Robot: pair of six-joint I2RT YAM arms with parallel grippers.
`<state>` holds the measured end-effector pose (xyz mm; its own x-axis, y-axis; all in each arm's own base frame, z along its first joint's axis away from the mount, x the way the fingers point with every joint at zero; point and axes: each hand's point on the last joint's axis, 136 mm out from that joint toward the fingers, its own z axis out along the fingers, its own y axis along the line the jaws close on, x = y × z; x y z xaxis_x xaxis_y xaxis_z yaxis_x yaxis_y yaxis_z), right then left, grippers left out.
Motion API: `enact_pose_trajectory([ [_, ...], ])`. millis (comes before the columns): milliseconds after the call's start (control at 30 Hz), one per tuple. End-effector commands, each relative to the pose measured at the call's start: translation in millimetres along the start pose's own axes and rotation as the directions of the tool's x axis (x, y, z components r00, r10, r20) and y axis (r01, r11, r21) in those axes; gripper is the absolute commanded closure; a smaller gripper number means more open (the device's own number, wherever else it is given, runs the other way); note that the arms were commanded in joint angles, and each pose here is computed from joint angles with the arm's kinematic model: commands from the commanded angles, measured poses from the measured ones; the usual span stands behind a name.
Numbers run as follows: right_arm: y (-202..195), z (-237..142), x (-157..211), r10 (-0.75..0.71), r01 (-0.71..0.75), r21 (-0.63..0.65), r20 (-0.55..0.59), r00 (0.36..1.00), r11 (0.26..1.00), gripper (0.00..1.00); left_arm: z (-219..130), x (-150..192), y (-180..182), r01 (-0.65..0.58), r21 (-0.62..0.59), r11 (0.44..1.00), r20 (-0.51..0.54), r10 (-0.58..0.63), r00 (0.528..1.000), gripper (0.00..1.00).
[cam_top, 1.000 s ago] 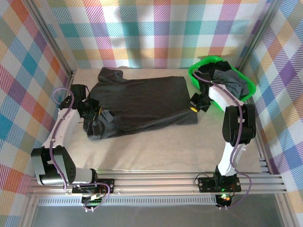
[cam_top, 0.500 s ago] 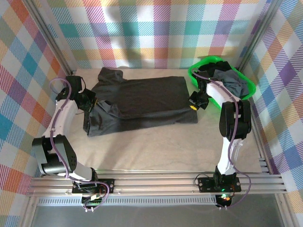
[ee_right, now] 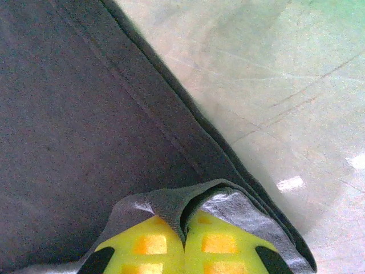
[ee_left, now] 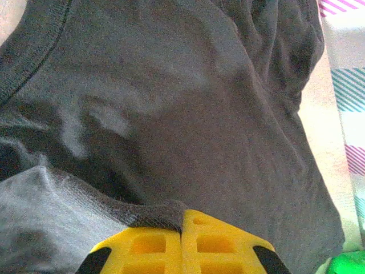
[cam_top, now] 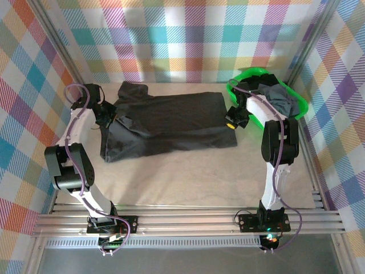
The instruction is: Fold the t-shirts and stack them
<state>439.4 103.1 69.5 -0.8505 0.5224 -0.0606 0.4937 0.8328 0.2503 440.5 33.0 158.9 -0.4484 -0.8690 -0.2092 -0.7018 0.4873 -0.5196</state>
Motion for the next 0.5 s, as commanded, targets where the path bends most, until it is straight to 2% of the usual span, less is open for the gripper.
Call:
enact_pose_trajectory([
  [0, 1.2, 5.9, 2.7, -0.006, 0.006, 0.021, -0.027, 1.0, 1.0, 1.0, 2.7, -18.9, 2.1, -0.02, -0.017, 1.0, 0.038, 0.02, 0.999, 1.0],
  [133, 4.2, 12.7, -0.8, -0.013, 0.014, 0.024, -0.034, 0.999, 1.0, 1.0, 18.1, -23.5, 1.4, -0.044, -0.032, 0.999, 0.026, 0.045, 0.999, 1.0],
  [167, 6.3, 13.9, -1.5, -0.017, 0.018, 0.016, -0.038, 0.999, 1.0, 0.97, 23.5, -23.4, 2.2, -0.055, -0.04, 0.998, 0.014, 0.055, 0.998, 1.0],
  [200, 9.3, 13.3, -2.5, -0.028, 0.029, 0.004, -0.036, 0.999, 1.0, 0.86, 27.1, -23.5, 3.7, -0.065, -0.056, 0.996, 0.003, 0.065, 0.998, 0.92],
  [267, 12.9, 6.1, -4.7, -0.048, 0.048, -0.011, -0.017, 0.999, 0.999, 0.67, 24.3, -27.2, 4.5, -0.081, -0.087, 0.993, 0.004, 0.082, 0.997, 0.56],
  [300, 15.0, -0.7, -5.2, -0.061, 0.061, -0.021, -0.003, 0.998, 0.998, 0.61, 18.3, -28.6, 6.7, -0.087, -0.107, 0.991, 0.015, 0.089, 0.996, 0.43],
  [367, 14.2, -14.3, -4.7, -0.076, 0.077, -0.029, 0.023, 0.997, 0.997, 0.54, -1.3, -29.8, 12.9, -0.097, -0.143, 0.985, 0.041, 0.104, 0.994, 0.37],
  [467, 10.1, -29.1, 5.5, -0.088, 0.09, -0.05, 0.041, 0.995, 0.995, 0.5, -33.5, -16.8, 45.7, -0.08, -0.247, 0.966, 0.06, 0.098, 0.993, 0.37],
])
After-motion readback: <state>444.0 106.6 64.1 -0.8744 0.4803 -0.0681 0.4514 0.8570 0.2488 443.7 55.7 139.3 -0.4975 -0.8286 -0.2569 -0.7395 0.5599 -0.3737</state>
